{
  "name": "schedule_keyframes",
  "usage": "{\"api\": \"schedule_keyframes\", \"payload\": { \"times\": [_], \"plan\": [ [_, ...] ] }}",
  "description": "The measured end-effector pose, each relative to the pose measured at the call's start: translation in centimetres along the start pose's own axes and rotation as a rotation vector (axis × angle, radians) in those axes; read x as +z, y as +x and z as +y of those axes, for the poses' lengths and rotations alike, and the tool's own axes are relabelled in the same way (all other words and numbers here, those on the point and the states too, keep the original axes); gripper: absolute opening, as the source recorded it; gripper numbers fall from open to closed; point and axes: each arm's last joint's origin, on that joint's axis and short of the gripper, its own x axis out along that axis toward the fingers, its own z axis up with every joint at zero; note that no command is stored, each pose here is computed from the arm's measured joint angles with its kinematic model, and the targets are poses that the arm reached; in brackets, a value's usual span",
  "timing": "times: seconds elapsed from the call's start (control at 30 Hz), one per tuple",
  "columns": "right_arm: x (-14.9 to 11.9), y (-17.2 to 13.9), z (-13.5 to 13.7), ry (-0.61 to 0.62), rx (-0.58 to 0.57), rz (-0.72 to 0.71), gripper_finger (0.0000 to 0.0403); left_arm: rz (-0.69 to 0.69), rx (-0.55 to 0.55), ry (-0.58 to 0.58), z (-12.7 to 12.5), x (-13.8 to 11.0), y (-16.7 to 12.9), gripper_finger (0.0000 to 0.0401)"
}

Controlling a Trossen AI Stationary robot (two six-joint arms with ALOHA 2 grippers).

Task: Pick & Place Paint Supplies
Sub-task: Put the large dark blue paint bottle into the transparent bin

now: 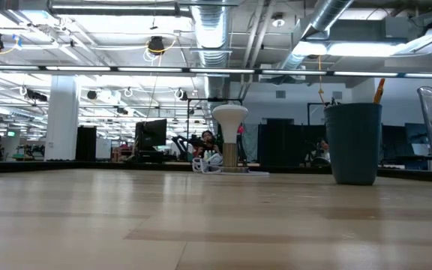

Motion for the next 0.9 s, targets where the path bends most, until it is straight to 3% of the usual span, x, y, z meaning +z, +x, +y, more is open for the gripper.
{"api": "schedule_keyframes", "payload": {
  "times": [0.1, 0.23, 0.37, 0.5, 0.63, 0.9],
  "plan": [
    [0.0, -0.4, -0.1, -0.007, -0.013, -0.019, 0.0138, -0.038, 0.022, -0.053, 1.0, -1.3, 0.4, 0.0188],
    [0.0, -0.5, -0.1, 0.005, -0.014, -0.020, 0.0137, -0.123, -0.008, -0.148, 1.8, -5.0, 0.8, 0.0187],
    [0.0, -0.4, -0.1, 0.005, -0.023, -0.025, 0.0137, -0.190, -0.008, -0.168, 2.0, -7.6, 1.1, 0.0187],
    [-0.1, 0.0, -0.2, -0.005, -0.037, -0.027, 0.0137, -0.207, -0.007, -0.168, 2.0, -7.7, 2.7, 0.0188],
    [-0.1, 0.6, -0.4, -0.012, -0.057, -0.027, 0.0137, -0.136, -0.009, -0.167, 2.4, -7.4, 4.1, 0.0195],
    [-0.1, 0.9, -0.4, -0.016, -0.064, -0.027, 0.0137, -0.112, -0.058, -0.171, 2.8, -7.0, 4.8, 0.0247]
  ]
}}
